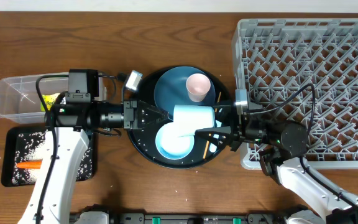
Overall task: Sort waste into correct bins and load items into the dishwasher rack
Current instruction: 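Hold the cup with both grippers over the round tray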
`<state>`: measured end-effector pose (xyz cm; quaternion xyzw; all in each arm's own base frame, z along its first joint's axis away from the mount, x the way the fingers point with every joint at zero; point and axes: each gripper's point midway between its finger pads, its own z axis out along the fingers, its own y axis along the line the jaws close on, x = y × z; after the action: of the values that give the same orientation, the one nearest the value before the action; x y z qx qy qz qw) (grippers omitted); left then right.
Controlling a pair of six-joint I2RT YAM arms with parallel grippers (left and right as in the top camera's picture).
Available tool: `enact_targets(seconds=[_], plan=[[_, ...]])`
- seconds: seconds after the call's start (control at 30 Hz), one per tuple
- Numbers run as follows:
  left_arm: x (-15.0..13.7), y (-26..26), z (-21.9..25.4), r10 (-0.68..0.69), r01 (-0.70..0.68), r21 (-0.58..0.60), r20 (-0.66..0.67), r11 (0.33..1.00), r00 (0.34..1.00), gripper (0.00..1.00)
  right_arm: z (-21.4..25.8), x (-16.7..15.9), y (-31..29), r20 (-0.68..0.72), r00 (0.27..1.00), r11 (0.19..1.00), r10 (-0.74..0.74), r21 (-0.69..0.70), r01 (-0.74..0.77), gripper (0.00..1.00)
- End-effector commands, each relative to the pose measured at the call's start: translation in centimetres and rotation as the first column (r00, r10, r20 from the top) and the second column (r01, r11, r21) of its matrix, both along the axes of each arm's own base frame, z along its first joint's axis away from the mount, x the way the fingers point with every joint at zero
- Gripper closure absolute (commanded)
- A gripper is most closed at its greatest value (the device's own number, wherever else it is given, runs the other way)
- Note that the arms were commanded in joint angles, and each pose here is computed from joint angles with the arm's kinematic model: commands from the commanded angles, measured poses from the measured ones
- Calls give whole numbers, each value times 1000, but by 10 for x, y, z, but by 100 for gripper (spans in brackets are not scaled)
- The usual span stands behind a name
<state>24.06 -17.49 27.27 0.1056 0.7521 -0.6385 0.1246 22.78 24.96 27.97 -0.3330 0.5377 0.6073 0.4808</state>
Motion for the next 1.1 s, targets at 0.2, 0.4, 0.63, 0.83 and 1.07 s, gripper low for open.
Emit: enact_targets(seconds=[0.2,0.4,0.63,0.83,1.07], plan=[[-7,-3,22,-55,60,-104,48,993,997,94,-4,13,-2,-26,999,999,-33,-24,32,79],[-7,-3,22,-55,59,-104,45,993,997,94,-4,13,-2,-23,999,999,-34,-23,34,79],[-12,-12,17,-81,84,-76,44,994,996,94,-2,14,-1,-21,999,999,-43,-15,43,78],[-17,-22,10,-108,110,-35,43,993,993,94,10,8,-2,4,1000,999,-31,20,31,79],[-21,-23,23,-143,148,-105,55,983,988,94,0,10,0,-51,998,1000,-22,-7,22,82]])
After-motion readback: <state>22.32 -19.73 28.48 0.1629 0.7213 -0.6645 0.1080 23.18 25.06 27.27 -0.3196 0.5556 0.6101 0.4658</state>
